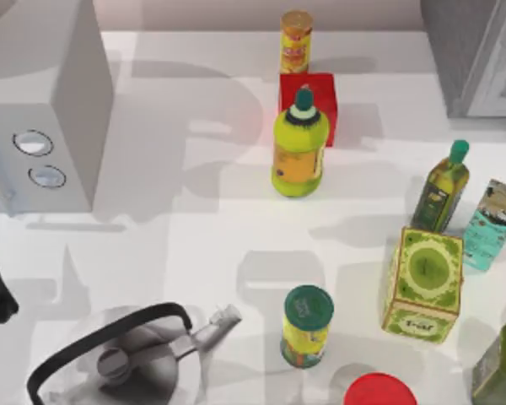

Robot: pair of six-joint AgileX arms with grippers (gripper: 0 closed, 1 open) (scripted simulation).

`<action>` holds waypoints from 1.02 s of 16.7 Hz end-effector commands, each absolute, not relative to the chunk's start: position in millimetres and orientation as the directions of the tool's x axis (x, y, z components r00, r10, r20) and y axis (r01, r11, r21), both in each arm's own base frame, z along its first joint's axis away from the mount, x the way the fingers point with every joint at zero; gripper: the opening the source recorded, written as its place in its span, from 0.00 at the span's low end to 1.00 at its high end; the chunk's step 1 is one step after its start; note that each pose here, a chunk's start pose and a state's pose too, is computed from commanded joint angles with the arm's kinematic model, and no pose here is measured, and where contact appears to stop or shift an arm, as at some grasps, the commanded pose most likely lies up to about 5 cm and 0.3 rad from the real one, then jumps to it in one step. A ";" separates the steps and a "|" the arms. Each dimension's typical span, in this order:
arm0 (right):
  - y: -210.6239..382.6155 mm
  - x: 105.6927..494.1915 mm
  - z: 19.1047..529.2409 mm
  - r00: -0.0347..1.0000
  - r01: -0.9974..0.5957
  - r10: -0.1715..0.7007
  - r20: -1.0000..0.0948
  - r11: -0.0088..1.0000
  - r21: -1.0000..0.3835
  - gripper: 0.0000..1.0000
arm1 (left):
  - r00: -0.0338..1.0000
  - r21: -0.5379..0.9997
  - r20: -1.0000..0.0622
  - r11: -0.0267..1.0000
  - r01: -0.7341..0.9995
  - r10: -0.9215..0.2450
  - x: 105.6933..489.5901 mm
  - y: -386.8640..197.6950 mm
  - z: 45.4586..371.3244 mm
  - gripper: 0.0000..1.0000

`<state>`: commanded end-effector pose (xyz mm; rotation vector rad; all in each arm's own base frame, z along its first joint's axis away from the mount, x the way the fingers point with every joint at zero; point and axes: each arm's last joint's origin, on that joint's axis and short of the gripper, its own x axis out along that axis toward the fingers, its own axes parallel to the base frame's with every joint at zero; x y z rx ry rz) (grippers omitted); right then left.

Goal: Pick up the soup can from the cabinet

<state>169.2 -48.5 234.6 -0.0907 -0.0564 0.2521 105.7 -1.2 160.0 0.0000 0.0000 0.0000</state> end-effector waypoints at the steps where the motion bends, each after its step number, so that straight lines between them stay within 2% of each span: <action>1: -60.2 180.4 235.7 0.959 -0.277 0.282 0.035 0.955 -0.103 0.00 | 1.000 0.000 0.000 1.000 0.000 0.000 105.7 -1.2 160.0 1.00; 4: -104.4 212.4 225.3 0.927 -0.372 0.374 0.002 0.922 -0.104 0.00 | 1.000 0.000 0.000 1.000 0.000 0.000 105.7 -1.2 160.0 1.00; 8: -172.7 237.1 179.1 0.868 -0.497 0.496 -0.027 0.865 -0.071 0.00 | 1.000 0.000 0.000 1.000 0.000 0.000 105.7 -1.2 160.0 1.00; 12: -226.1 234.7 113.5 0.798 -0.602 0.602 -0.021 0.798 -0.023 0.00 | 1.000 0.000 0.000 1.000 0.000 0.000 105.7 -1.2 160.0 1.00; 17: -255.0 217.9 55.8 0.730 -0.684 0.683 0.008 0.730 0.003 0.00 | 1.000 0.000 0.000 1.000 0.000 0.000 105.7 -1.2 160.0 1.00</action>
